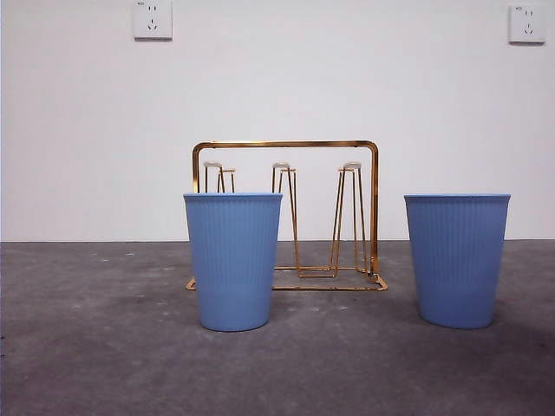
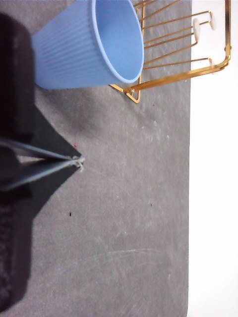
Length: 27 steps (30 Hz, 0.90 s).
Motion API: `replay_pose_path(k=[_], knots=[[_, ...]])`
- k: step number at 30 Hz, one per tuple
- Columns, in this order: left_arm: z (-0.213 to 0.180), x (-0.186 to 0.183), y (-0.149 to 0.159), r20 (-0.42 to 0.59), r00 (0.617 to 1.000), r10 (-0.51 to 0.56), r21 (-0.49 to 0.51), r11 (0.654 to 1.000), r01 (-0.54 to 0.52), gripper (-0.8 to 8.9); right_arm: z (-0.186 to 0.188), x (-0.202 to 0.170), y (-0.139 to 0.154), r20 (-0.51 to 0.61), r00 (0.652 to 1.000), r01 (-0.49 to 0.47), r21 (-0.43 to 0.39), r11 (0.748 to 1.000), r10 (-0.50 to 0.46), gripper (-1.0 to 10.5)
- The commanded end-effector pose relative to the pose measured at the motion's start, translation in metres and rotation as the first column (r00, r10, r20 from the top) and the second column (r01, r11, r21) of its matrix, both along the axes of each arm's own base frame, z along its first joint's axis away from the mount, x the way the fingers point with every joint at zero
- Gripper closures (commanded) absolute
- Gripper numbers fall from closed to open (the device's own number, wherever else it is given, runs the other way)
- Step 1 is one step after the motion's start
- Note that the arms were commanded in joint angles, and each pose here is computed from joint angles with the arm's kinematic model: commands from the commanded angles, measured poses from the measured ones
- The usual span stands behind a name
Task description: Pick up cup 1,put cup 1 in the cup rack,pick up cup 2,put cup 2 in the cup rack
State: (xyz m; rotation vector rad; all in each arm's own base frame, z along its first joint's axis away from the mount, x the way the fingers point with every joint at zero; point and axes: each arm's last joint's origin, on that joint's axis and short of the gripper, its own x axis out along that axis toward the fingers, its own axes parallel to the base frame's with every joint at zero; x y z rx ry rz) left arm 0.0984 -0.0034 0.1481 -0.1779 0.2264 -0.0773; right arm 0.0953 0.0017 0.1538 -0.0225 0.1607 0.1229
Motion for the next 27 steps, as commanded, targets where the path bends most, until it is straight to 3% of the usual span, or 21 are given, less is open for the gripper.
replay_pose_path(k=[1, 6, 11, 18, 27], knots=[[-0.003, 0.0, 0.0, -0.004, 1.0, 0.006, -0.009, 1.0, -0.006, 8.17, -0.002, 0.001, 0.0, 0.003, 1.0, 0.003, 0.015, 1.0, -0.003, 9.5], [-0.002, 0.0, -0.001, -0.005, 1.0, -0.027, -0.043, 0.999, 0.027, 8.18, 0.002, 0.001, 0.0, 0.026, 0.999, 0.018, 0.133, 0.991, -0.022, 9.5], [0.007, -0.001, -0.004, 0.005, 0.993, -0.117, -0.11, 0.987, 0.117, 8.2, 0.02, -0.001, 0.0, 0.069, 0.997, 0.021, 0.273, 0.962, -0.041, 9.6], [0.044, -0.004, -0.006, 0.021, 0.983, -0.183, -0.152, 0.971, 0.184, 8.2, 0.072, -0.009, 0.0, 0.127, 0.991, 0.002, 0.295, 0.955, -0.041, 9.6], [0.12, -0.005, -0.009, 0.009, 0.951, -0.31, -0.149, 0.94, 0.308, 8.2, 0.151, -0.003, 0.004, -0.022, 0.993, -0.112, 0.218, 0.97, 0.12, 9.6]])
